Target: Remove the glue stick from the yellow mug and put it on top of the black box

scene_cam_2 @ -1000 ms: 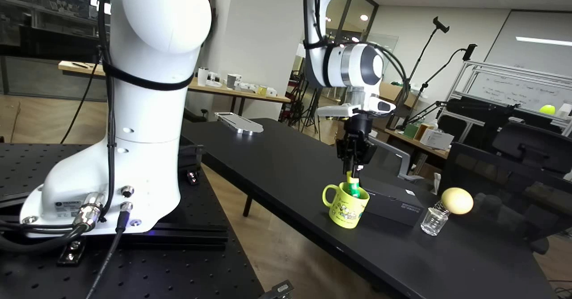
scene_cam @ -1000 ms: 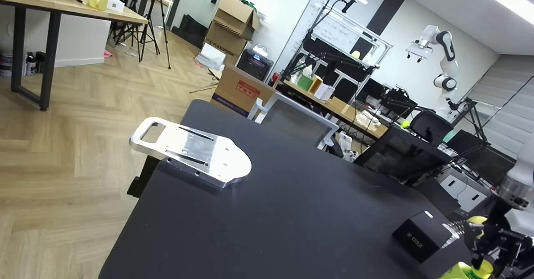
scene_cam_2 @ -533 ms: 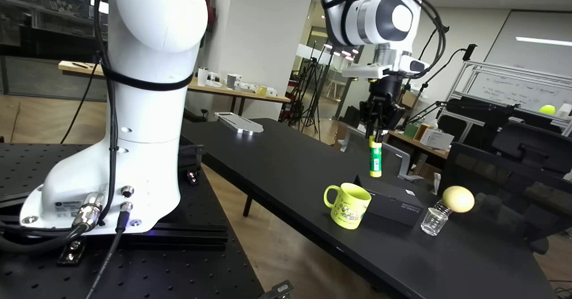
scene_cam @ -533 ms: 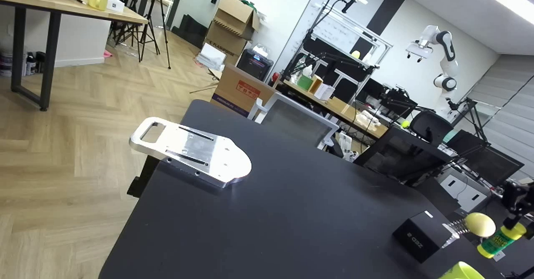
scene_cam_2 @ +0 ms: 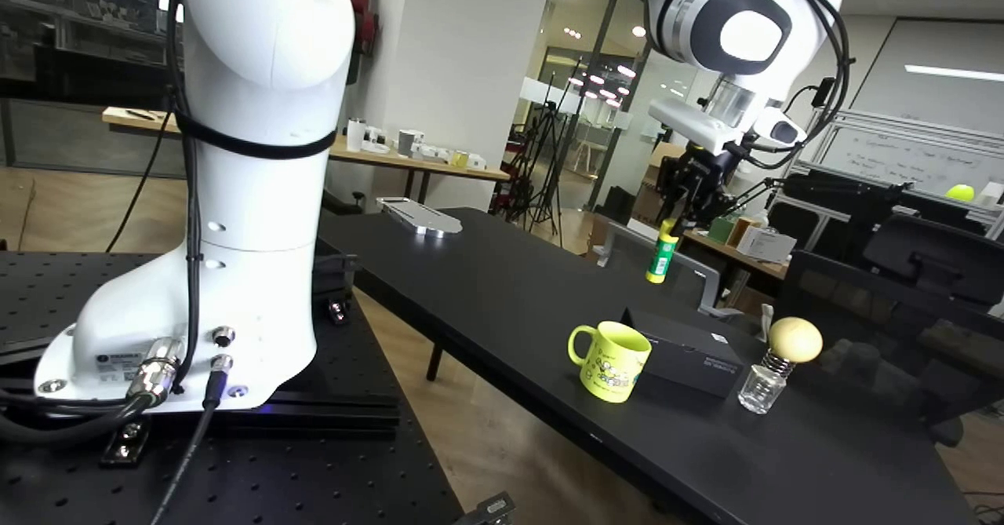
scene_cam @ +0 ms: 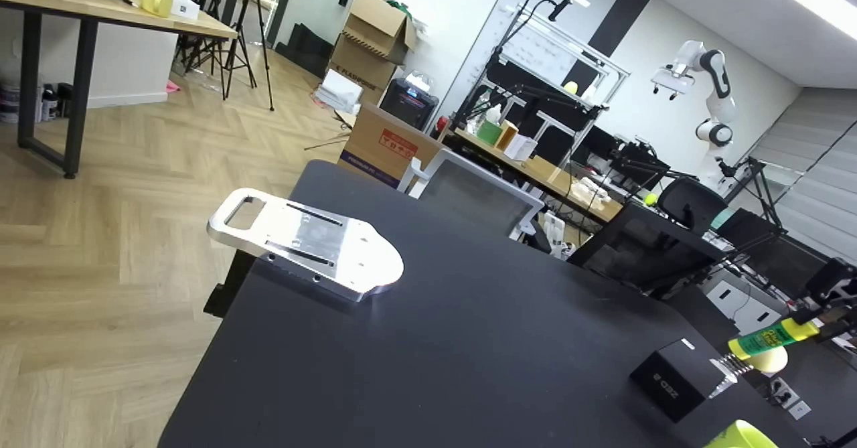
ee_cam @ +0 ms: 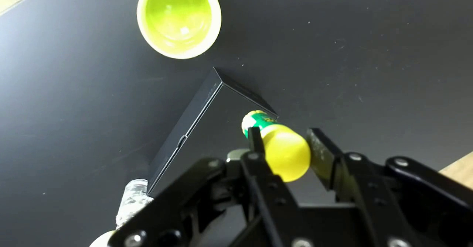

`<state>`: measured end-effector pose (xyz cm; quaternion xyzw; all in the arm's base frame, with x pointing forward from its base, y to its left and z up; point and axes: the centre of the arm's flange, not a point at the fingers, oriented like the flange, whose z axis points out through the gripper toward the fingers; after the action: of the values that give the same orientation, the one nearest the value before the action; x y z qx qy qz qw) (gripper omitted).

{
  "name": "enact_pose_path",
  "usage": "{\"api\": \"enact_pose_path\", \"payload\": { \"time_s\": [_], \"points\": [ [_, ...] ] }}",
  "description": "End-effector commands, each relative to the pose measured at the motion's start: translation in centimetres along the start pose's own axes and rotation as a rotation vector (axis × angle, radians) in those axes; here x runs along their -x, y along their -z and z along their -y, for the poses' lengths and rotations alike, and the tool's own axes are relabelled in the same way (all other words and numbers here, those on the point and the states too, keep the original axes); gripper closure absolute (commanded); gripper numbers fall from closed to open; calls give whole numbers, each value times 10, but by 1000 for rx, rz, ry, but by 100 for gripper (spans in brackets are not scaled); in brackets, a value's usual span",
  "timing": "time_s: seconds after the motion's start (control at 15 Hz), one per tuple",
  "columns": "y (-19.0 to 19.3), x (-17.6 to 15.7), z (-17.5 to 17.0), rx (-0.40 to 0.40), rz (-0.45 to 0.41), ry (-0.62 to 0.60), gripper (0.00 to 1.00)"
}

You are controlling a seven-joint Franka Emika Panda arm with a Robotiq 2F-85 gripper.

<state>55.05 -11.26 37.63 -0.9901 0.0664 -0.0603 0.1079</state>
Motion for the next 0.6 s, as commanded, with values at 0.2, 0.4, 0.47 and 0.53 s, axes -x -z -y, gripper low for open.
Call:
{"api": "enact_pose_path", "payload": {
  "time_s": [0.2,0.4,0.47,0.53],
  "points": [
    [-7,-9,-4,-8,14,-4,65],
    [-7,-36,-2,94,34,5,90],
    [-8,-47,-1,136,40,15,90],
    [-9,-64,0,179,50,23,90]
  ]
}}
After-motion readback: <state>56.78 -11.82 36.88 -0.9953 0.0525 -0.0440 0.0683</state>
